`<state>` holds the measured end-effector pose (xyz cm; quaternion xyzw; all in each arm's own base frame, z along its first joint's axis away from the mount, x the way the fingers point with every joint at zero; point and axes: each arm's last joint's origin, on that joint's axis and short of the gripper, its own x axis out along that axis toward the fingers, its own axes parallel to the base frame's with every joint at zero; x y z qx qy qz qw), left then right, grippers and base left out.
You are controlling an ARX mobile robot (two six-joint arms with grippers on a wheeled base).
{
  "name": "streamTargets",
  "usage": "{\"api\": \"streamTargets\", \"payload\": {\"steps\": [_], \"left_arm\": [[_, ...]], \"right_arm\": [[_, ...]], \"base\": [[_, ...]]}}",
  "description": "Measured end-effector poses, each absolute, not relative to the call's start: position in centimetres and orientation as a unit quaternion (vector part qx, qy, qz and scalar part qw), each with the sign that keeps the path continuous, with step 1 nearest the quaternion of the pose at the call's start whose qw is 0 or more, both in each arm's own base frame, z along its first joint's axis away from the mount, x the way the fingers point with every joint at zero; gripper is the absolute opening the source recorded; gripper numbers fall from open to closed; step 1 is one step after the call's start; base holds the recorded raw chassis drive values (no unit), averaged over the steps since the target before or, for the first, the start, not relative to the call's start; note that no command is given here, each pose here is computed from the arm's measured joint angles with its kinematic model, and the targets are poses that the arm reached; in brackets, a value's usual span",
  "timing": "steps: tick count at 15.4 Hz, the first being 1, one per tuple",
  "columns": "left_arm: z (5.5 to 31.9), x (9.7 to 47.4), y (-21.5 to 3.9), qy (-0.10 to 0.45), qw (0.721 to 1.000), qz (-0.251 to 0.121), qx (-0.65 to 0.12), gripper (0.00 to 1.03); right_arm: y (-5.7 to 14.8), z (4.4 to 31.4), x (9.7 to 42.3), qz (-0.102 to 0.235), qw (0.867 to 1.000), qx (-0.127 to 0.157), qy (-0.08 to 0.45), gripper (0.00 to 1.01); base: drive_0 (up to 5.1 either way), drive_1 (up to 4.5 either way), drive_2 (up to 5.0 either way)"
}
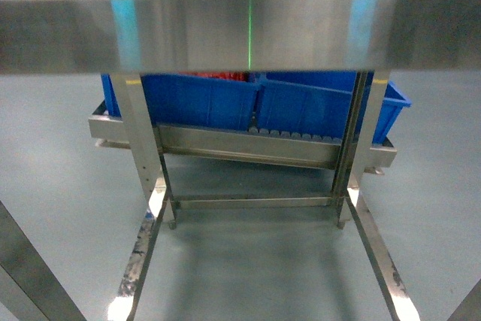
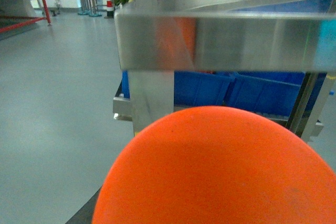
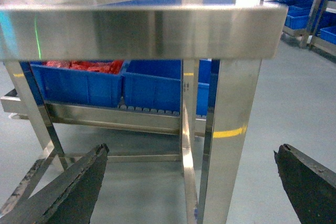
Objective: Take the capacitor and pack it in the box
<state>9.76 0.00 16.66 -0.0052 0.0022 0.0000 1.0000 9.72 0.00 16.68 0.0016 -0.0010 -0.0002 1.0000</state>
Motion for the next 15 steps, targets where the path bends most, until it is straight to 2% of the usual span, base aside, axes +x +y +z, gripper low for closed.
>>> {"api": "streamTargets", "payload": {"steps": [15], "left_arm": [[16.66, 9.76, -0.01, 0.002, 1.0, 0.0, -0.005, 0.43]], "right_arm": [[0.0, 16.68, 9.72, 0.0, 1.0, 0.001, -0.001, 0.98]], "base": [[0.0, 0.0, 0.0]]}}
